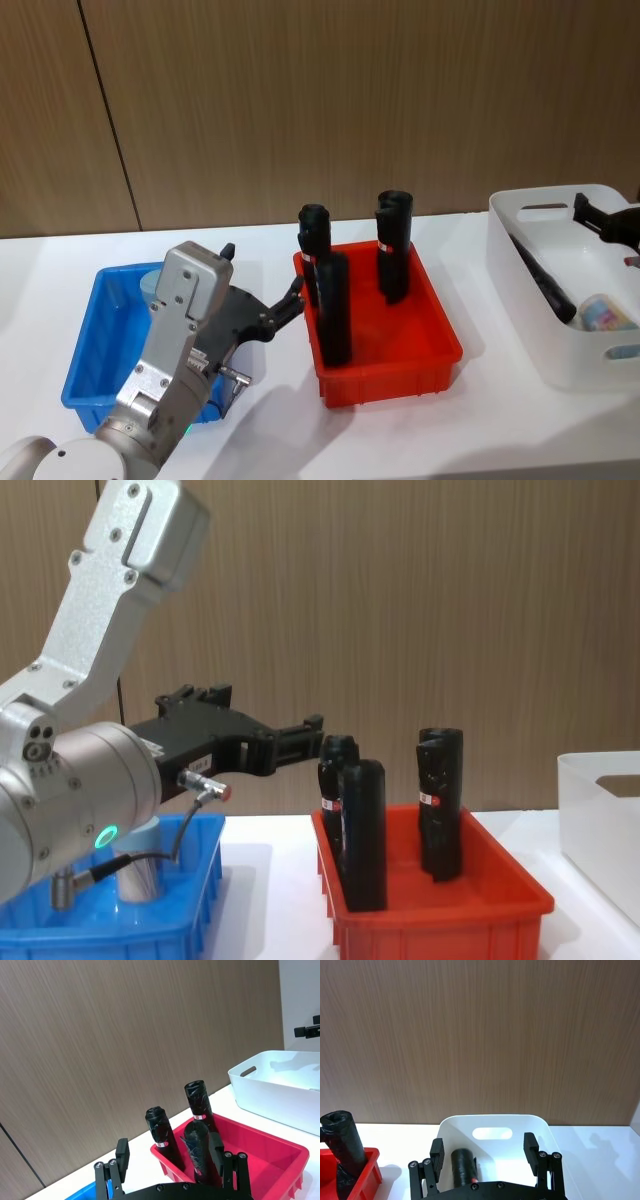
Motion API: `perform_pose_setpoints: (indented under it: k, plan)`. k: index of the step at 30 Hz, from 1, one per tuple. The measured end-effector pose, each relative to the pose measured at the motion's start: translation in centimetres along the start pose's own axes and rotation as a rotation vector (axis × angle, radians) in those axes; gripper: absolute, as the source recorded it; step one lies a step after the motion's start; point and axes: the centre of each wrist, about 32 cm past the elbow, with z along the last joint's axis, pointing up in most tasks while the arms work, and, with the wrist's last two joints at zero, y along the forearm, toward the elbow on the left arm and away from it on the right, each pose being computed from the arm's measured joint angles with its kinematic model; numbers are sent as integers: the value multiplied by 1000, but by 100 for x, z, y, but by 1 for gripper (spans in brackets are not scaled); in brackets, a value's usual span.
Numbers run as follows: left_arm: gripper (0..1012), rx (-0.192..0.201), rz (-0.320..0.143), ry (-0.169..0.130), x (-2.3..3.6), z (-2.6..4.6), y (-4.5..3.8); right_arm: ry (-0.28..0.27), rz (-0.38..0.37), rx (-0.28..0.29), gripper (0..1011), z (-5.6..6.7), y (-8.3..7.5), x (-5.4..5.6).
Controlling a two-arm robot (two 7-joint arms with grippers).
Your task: Pick the cotton swabs from the blue box and place them into the white box.
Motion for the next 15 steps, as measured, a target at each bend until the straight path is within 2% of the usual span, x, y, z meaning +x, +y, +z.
perform_pose_setpoints:
  k: [15]
  plan:
    - [1004, 0, 0, 0, 0, 0, 0, 2, 2, 6, 1001, -13, -13, 19]
